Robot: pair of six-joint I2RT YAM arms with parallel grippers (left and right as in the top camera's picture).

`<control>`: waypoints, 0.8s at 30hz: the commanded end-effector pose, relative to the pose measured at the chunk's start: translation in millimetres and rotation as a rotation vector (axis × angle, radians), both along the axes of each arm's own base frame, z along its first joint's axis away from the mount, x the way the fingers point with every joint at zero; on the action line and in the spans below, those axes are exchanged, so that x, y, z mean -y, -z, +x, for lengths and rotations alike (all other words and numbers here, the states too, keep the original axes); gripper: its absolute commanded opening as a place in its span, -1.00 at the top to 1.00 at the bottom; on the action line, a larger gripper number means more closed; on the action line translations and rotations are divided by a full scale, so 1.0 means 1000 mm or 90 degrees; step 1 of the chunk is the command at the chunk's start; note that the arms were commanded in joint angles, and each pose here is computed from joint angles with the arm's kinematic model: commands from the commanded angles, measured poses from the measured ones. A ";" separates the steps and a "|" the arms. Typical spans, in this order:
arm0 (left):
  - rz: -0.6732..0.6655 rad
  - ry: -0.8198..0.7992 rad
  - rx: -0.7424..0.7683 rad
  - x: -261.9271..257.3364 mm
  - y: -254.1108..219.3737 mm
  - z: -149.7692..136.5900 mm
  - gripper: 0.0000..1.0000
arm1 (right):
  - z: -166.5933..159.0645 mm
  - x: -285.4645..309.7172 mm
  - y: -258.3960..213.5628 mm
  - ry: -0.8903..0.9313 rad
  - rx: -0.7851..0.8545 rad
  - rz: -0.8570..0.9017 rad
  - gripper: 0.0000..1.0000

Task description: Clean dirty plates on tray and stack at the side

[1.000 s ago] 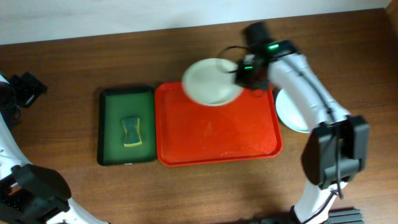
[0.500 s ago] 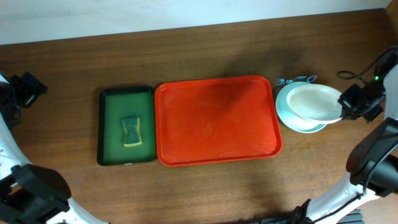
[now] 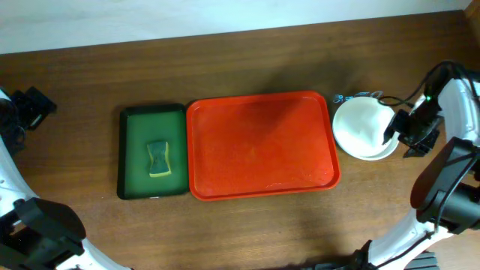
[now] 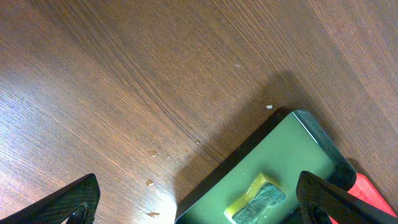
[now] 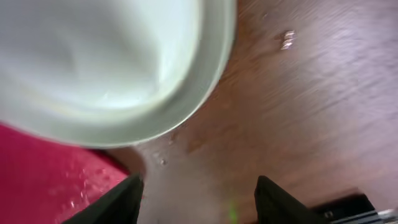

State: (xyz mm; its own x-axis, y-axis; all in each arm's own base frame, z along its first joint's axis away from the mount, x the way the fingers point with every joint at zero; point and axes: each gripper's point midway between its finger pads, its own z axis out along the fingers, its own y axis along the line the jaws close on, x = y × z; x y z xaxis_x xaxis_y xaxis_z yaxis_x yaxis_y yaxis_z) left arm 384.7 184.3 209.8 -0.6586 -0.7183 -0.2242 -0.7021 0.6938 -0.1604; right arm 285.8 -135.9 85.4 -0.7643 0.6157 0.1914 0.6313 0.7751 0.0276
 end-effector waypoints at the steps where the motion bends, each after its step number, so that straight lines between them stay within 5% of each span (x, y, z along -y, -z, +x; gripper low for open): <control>1: 0.000 -0.008 0.020 0.001 -0.011 0.000 -0.98 | 0.010 -0.040 -0.012 -0.147 0.032 0.037 -0.18; 5: 0.000 -0.008 0.020 0.001 -0.011 0.000 -0.98 | 0.024 -0.101 -0.013 -0.291 0.042 0.065 -0.19; 6: 0.000 -0.008 0.020 0.001 -0.011 0.000 -0.98 | 0.028 -0.116 -0.012 -0.322 0.048 0.062 -0.43; 7: 0.000 -0.008 0.019 0.001 -0.011 0.000 -0.98 | 0.033 -0.127 -0.011 -0.350 0.057 0.057 -0.97; 13: 0.000 -0.008 0.020 0.001 -0.011 0.000 -0.98 | 0.042 -0.184 -0.010 -0.462 0.085 0.053 -0.97; 24: 0.000 -0.008 0.020 0.001 -0.011 0.000 -0.98 | 0.058 -0.200 -0.022 -0.492 0.154 0.035 -0.98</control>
